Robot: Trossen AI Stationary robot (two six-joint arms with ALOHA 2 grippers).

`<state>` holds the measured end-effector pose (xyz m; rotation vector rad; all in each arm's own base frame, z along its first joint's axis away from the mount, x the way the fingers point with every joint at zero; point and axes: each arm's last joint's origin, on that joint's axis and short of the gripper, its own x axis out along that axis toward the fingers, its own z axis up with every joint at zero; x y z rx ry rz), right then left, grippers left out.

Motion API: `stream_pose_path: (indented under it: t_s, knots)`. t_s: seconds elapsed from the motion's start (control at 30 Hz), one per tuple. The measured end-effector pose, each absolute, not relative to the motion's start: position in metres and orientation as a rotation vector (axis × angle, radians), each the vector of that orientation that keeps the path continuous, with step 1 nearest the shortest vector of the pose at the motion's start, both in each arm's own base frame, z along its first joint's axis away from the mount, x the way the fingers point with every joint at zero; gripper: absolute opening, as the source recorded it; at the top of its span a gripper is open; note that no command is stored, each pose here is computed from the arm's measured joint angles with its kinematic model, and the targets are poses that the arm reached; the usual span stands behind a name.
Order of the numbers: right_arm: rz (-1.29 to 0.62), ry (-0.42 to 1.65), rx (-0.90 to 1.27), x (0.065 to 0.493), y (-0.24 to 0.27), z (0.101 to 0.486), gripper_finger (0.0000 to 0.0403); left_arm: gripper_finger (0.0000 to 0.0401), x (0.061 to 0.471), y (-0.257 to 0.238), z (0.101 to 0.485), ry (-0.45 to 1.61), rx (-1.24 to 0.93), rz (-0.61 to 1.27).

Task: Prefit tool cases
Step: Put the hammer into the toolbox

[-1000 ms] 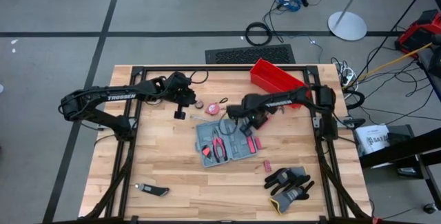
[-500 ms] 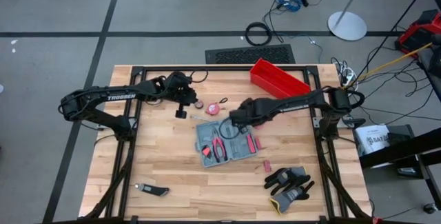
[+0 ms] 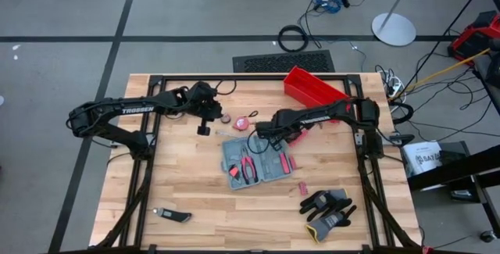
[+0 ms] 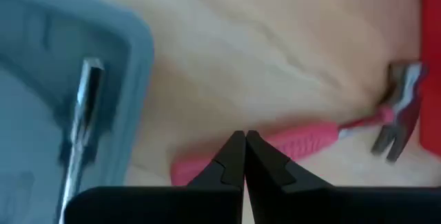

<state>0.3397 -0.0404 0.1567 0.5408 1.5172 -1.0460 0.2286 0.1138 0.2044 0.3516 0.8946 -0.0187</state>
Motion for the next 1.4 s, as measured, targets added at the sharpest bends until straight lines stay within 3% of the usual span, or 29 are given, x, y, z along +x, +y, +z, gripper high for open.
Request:
stream_pose_path:
  t_s: [0.23,0.4,0.6,0.93,1.03,1.4]
  knots:
    - [-1.125,1.667,0.520,0.325,-0.009,0.162,0.0000,0.0002,0.228,0.114,0.204,0.898,0.348,-0.019]
    - [-1.230,1.517,0.595,0.329,0.000,0.164,0.0006,0.0002,0.229,0.114,0.205,0.889,0.353,-0.015]
    - [-1.271,1.398,0.692,0.336,-0.006,0.161,0.0066,0.0002,0.229,0.114,0.205,0.887,0.362,-0.018]
    - [-1.549,1.160,1.012,0.338,-0.033,0.160,0.0191,0.0002,0.229,0.114,0.205,0.884,0.362,-0.017]
    - [-1.555,1.088,1.056,0.344,-0.038,0.154,0.0206,0.0002,0.229,0.114,0.205,0.884,0.363,-0.017]
    - [-1.653,1.178,1.108,0.326,-0.023,0.127,0.0210,0.0002,0.232,0.107,0.206,0.836,0.328,-0.107]
